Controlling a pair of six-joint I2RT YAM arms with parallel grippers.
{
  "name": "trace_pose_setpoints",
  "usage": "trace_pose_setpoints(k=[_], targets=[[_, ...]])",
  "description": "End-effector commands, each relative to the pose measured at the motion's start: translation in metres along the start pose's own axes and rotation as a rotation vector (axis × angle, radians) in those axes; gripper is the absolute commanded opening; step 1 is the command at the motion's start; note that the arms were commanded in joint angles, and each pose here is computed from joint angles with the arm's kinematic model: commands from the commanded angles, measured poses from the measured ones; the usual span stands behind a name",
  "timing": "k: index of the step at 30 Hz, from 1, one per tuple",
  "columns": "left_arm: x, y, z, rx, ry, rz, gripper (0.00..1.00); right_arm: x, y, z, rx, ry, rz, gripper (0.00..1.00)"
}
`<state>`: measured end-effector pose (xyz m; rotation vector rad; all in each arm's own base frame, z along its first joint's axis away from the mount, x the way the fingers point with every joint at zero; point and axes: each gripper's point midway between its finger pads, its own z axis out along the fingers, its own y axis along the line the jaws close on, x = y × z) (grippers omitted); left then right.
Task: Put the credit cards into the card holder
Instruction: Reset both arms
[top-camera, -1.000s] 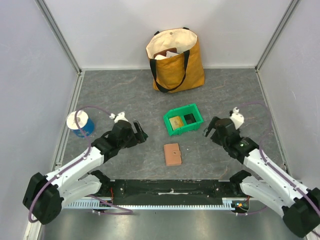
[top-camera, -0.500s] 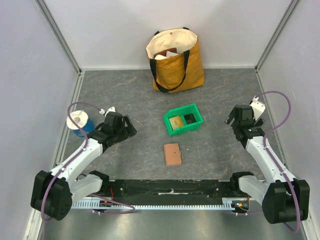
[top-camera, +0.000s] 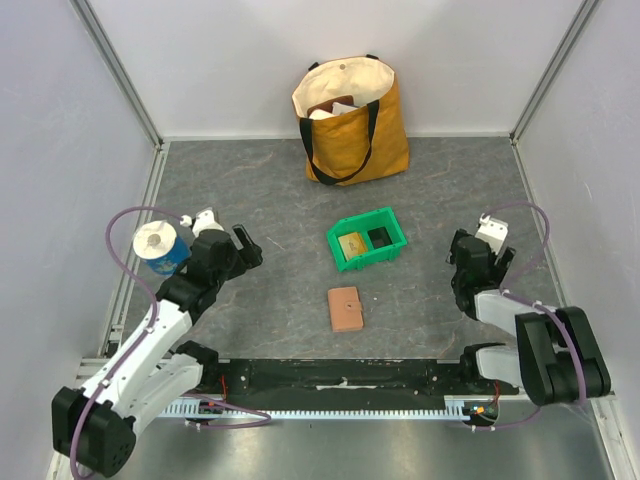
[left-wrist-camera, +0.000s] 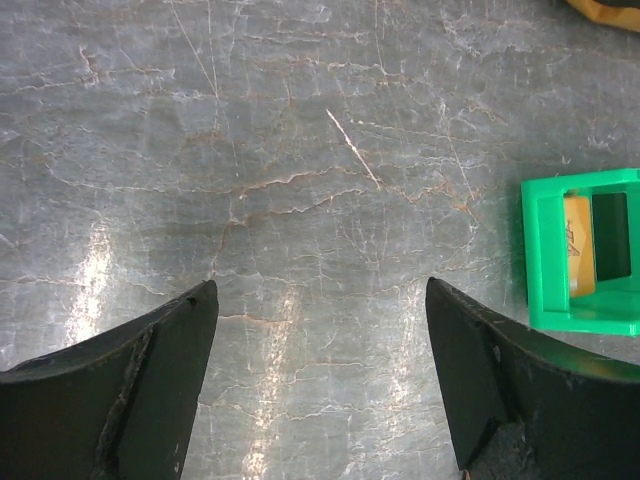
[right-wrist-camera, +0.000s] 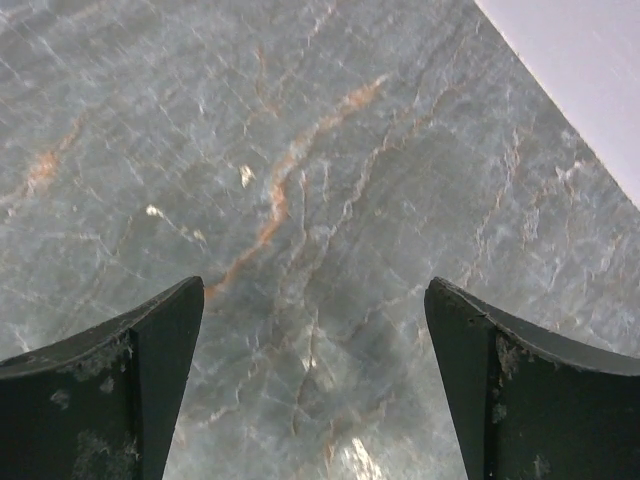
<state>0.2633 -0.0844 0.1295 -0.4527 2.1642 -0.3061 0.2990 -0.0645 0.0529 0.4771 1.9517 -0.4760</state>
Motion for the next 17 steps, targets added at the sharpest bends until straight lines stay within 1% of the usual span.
trace_pose_setpoints(k=[1, 3, 5, 8, 13, 17], targets=[[-0.016, 0.002, -0.003, 0.007, -0.093, 0.029, 0.90, -0.063, 0.012, 0.008, -0.012, -0.243, 0.096, 0.98], [-0.017, 0.003, -0.004, 0.012, -0.108, 0.027, 0.90, -0.076, 0.015, 0.007, -0.044, -0.325, 0.117, 0.98], [-0.018, 0.001, -0.003, 0.020, -0.115, 0.025, 0.90, -0.070, 0.024, 0.014, -0.058, -0.273, 0.075, 0.98], [-0.019, 0.001, -0.002, 0.017, -0.115, 0.025, 0.91, -0.072, 0.033, 0.013, -0.109, -0.282, 0.048, 0.98], [-0.018, 0.005, 0.001, -0.011, -0.108, 0.038, 0.91, -0.076, 0.036, -0.003, -0.196, -0.352, 0.063, 0.98], [-0.022, 0.009, 0.003, -0.041, -0.127, 0.033, 0.92, -0.076, 0.042, -0.001, -0.216, -0.342, 0.061, 0.98]])
